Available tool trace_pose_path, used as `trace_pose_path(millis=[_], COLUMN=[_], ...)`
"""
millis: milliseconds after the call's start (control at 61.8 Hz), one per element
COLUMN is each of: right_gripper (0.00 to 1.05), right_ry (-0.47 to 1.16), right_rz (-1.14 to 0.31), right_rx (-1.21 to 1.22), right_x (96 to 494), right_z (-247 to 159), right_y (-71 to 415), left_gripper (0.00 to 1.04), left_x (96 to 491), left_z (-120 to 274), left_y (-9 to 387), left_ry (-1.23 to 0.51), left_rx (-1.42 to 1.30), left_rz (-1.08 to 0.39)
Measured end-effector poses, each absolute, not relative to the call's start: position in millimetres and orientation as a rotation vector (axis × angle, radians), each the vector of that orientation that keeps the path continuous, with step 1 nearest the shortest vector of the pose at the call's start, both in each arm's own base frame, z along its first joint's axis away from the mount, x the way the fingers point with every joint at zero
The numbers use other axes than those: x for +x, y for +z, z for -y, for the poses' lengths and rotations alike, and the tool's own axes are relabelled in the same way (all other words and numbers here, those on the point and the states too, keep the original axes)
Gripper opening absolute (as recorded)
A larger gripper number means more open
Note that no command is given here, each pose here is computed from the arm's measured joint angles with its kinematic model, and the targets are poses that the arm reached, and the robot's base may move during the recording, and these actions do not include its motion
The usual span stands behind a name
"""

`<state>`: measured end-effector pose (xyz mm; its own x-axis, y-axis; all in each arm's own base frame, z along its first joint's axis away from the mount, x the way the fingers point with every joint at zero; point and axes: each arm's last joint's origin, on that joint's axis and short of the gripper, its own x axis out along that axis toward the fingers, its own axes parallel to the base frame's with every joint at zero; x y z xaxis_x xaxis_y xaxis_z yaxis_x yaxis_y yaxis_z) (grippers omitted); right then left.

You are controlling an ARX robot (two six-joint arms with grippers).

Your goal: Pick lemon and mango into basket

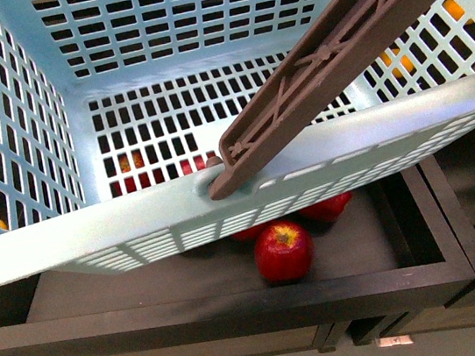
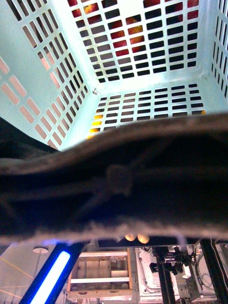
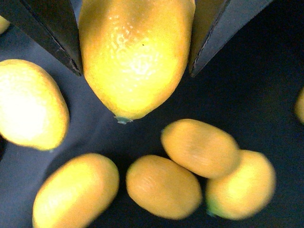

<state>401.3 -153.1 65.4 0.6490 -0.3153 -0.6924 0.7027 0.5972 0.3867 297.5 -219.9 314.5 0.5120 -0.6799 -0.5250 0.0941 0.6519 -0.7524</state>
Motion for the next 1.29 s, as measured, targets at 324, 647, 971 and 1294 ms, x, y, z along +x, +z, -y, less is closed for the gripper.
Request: trace_pose_path(millis=[324,647,971,1294], right_gripper=[0.55,0.55,0.55,0.55], right_ry=[-0.42,-0.259,-0.075,0.004], right_rz=[-0.533,-0.34,-0.317,-0.369], right_rx=[0.586,0.469,0.42,0.378], right_x=[317.5,272.1,280.5,288.0], right_z=[106.5,55.1,-24.6,-81.2], right_y=[156.3,247.2,275.7,266.8], left_gripper=[0.05,0.05,0.05,0.05], left_x=[297.5,297.5,297.5,297.5], left_z=[219.9,219.9,219.9,219.9], left_y=[314.5,314.5,314.5,314.5], left_ry=[-0.518,-0.519,-0.519,-0.518], left_rx=[-0.729,-0.729,-0.729,-0.729], left_rz=[-0.924,-0.924,-0.924,-0.924])
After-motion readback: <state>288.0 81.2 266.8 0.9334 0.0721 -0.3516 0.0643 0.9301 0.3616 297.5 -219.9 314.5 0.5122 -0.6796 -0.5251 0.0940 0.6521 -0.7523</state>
